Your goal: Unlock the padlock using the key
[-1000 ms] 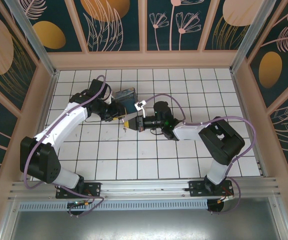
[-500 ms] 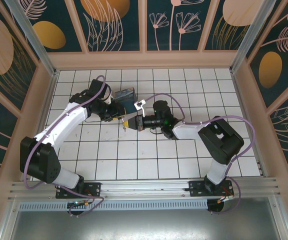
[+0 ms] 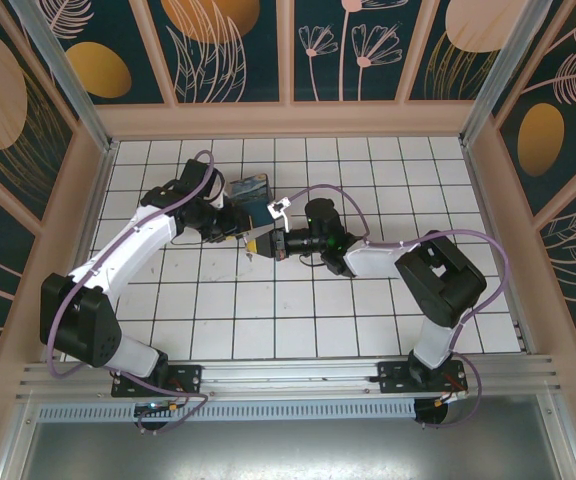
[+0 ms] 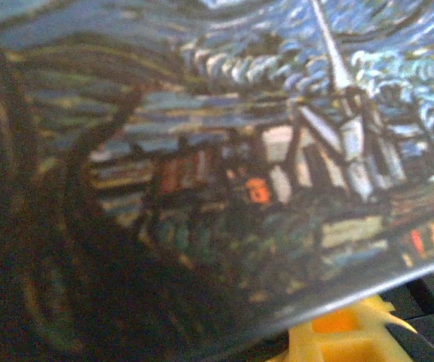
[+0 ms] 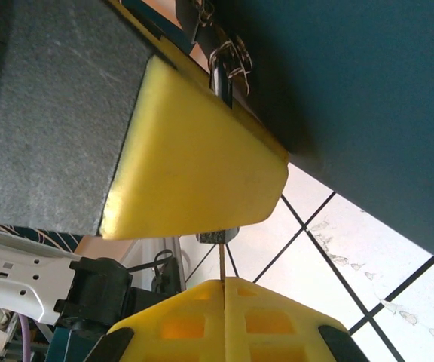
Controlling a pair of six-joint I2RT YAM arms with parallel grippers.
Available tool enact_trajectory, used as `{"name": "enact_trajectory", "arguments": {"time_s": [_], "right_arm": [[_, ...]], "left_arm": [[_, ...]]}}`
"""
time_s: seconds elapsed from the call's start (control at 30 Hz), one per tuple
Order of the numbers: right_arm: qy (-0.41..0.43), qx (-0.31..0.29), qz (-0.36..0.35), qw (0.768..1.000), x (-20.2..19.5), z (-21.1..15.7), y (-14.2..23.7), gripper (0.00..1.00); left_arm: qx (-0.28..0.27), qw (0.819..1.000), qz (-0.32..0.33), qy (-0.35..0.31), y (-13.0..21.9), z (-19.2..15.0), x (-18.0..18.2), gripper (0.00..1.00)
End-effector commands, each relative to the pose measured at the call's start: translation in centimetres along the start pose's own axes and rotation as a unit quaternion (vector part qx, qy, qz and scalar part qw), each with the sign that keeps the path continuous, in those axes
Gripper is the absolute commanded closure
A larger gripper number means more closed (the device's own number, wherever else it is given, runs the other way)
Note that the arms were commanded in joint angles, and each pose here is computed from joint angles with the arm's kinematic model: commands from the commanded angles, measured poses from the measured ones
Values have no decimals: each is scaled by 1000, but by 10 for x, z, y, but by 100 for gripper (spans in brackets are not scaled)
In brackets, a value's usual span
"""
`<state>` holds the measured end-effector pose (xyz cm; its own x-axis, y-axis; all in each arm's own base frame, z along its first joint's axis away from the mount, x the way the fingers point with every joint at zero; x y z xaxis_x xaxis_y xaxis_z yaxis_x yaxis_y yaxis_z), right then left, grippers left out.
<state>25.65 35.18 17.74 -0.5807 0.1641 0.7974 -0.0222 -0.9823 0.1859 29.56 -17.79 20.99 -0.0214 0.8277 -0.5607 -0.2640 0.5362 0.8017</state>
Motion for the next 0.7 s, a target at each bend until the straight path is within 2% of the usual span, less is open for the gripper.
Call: {"name": "enact_trajectory", "arguments": {"time_s": [0.0,0.37,0.67], "right_arm": [[37,-32,-5,999,4,25,3,100],[59,-79,-15,995,7,43,12,100],[85,-129,-2,988,18,67,19,100]], "left_arm": [[15,999,-24,-35,4,-12,-13,85],[32,998,-62,-9,1,-15,-22,85],[40,998,-56,6,-4,-22,-21,86]]}}
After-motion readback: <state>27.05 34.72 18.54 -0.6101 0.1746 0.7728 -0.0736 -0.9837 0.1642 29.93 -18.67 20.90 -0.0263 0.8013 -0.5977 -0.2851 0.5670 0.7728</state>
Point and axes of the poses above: each hand's point on the last joint's axis, 136 mm out from that joint toward the fingers, its own y axis back along the fingers, its own x axis along the line the jaws close on, z = x × y, the point moved 5 cm from there along y, back along the fingers, and after that the axes turned 2 degrees about -y, right-handed, at the moved point
